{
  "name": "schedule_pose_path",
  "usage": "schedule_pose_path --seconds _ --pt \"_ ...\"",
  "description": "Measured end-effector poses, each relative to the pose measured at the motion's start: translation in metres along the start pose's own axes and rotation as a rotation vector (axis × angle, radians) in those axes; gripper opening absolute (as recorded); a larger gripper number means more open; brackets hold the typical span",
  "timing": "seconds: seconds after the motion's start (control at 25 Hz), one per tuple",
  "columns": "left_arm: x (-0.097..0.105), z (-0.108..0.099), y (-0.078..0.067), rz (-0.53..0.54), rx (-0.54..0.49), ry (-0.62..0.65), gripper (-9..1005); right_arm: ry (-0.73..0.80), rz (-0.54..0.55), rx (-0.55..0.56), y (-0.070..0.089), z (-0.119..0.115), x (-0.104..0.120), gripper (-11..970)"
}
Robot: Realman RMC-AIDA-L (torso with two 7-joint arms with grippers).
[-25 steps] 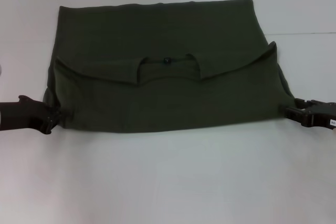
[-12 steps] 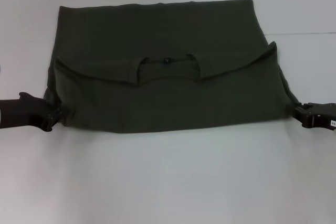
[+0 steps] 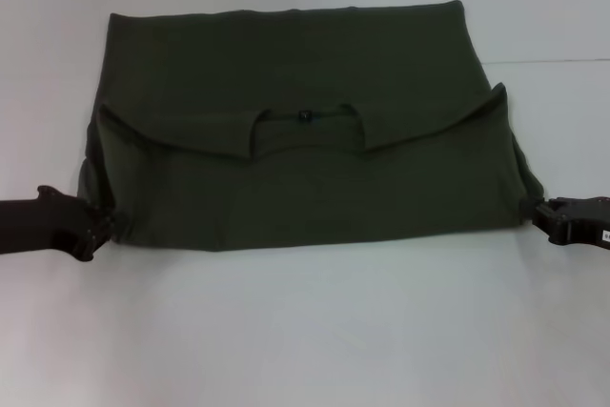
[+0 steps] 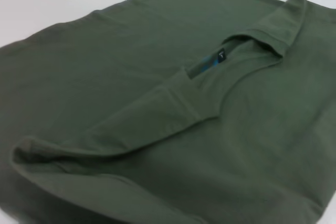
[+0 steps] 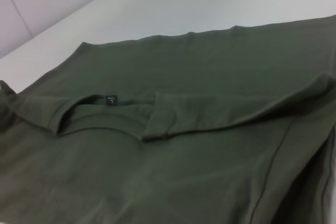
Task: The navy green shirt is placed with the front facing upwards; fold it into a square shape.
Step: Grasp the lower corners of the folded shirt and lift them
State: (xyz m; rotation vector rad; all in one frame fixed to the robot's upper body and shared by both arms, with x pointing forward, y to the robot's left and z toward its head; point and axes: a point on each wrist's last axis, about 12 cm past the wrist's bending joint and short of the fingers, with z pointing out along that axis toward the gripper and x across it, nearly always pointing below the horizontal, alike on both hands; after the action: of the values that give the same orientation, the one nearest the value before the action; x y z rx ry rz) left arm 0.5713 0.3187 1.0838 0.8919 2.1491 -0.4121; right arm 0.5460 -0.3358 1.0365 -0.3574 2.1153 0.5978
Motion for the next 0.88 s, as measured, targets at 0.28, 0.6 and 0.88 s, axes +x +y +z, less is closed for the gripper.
schedule_pose_path --seconds 0.28,0.6,0.88 --pt "0.016 -0.017 -0.006 0.008 0.013 -0.026 88 -0.015 -0.029 -0.066 0.007 -0.014 0.012 44" --pt "0.049 -0.047 -0.022 0.035 0.073 -0.111 94 -0.077 -0.122 -0.156 0.018 -0.047 0.039 43" --pt "0.081 -0.068 -0.05 0.089 0.141 -0.163 99 -0.141 -0.17 -0.161 0.027 -0.082 0.075 43"
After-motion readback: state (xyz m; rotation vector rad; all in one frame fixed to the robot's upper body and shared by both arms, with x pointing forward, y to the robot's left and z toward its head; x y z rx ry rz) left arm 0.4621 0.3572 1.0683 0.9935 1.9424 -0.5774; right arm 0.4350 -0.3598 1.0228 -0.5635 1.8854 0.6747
